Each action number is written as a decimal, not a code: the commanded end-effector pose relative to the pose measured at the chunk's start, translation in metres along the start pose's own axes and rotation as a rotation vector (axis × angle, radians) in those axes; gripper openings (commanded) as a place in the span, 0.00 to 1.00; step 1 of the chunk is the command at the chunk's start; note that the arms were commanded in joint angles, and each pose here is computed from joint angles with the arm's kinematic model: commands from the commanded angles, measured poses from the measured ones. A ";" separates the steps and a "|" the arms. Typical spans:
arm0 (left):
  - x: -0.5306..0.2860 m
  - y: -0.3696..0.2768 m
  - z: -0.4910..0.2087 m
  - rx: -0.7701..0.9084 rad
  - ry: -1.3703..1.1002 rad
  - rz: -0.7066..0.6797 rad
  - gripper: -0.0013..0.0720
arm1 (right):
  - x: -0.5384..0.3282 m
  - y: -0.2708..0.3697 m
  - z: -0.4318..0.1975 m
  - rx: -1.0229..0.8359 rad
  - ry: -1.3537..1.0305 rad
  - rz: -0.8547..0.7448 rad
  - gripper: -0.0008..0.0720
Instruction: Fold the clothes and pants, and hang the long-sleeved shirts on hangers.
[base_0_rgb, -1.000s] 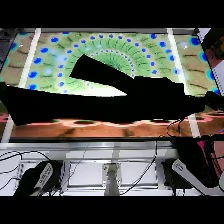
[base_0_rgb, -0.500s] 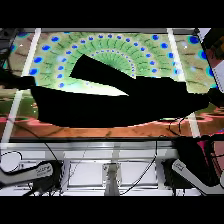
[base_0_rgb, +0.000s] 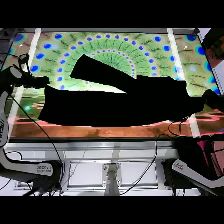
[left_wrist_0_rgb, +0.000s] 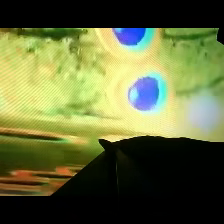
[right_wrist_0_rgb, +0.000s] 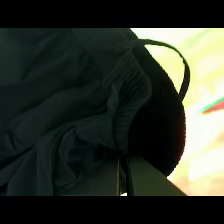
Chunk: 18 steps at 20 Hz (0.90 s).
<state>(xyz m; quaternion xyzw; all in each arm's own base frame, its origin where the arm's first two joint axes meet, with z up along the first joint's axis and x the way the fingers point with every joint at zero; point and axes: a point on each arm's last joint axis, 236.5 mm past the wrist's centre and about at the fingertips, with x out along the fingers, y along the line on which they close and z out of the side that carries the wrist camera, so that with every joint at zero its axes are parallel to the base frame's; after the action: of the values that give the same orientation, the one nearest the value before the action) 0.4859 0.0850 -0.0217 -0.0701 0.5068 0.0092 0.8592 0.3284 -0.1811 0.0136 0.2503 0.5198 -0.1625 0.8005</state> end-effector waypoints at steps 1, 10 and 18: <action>-0.022 0.010 -0.016 0.001 0.066 0.015 0.03 | 0.008 -0.006 -0.018 -0.001 0.087 -0.014 0.03; -0.023 0.011 -0.019 -0.144 0.074 -0.027 0.64 | 0.025 -0.022 -0.058 0.010 0.205 -0.060 0.03; 0.030 -0.106 0.031 -0.371 -0.075 -0.353 0.66 | 0.002 -0.077 -0.097 0.214 0.349 -0.161 0.05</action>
<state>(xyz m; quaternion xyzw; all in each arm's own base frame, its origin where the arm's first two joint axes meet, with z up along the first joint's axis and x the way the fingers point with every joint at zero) 0.5083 0.0119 -0.0176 -0.2649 0.4806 -0.0377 0.8351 0.2333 -0.1853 -0.0379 0.2965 0.6404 -0.2175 0.6743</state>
